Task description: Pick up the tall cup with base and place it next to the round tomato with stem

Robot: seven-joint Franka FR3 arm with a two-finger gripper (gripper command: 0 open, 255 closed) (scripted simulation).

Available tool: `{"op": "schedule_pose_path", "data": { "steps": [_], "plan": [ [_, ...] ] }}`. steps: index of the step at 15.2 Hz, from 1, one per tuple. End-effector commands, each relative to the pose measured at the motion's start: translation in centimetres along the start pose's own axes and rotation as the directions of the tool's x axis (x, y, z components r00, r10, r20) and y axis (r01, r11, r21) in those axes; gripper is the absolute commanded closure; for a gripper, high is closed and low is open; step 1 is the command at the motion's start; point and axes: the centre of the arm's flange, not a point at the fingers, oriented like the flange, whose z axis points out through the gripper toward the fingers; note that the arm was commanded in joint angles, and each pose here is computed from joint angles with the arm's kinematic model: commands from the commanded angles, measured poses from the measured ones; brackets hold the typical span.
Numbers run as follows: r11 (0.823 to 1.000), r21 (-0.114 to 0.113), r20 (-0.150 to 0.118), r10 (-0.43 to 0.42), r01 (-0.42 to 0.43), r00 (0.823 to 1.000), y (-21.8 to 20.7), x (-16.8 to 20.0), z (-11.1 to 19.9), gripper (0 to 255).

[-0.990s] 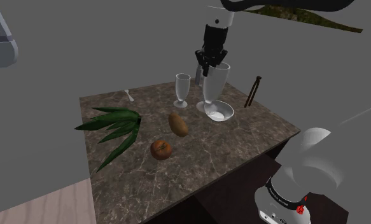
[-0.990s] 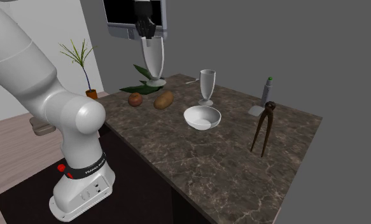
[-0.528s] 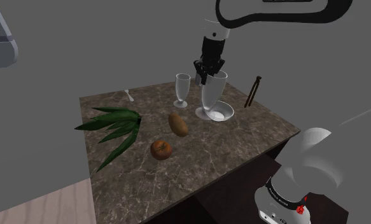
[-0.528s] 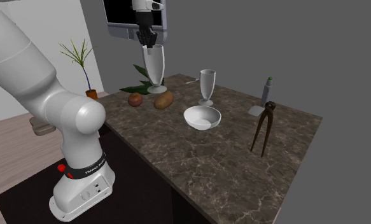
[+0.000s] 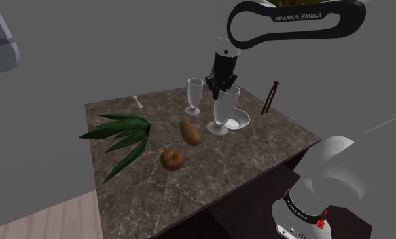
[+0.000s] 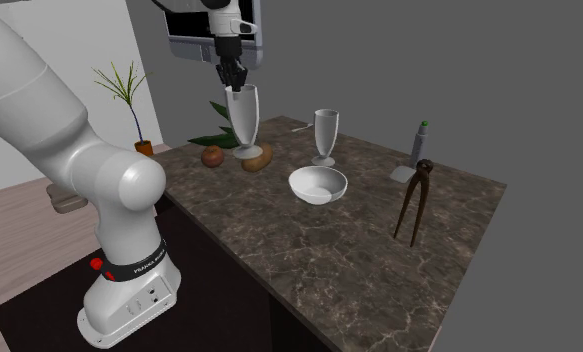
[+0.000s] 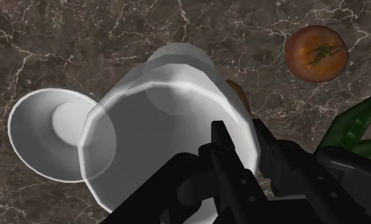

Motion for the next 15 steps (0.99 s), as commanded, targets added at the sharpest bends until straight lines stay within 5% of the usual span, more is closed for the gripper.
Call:
{"op": "schedule_pose_path", "data": {
  "steps": [1, 15],
  "plan": [
    [1.000, 0.001, -0.001, 0.000, 0.000, 1.000, 0.1, 0.0, 1.0, 255],
    [1.000, 0.001, -0.001, 0.000, 0.000, 1.000, 0.0, 0.0, 8.4, 255]
  ]
}}
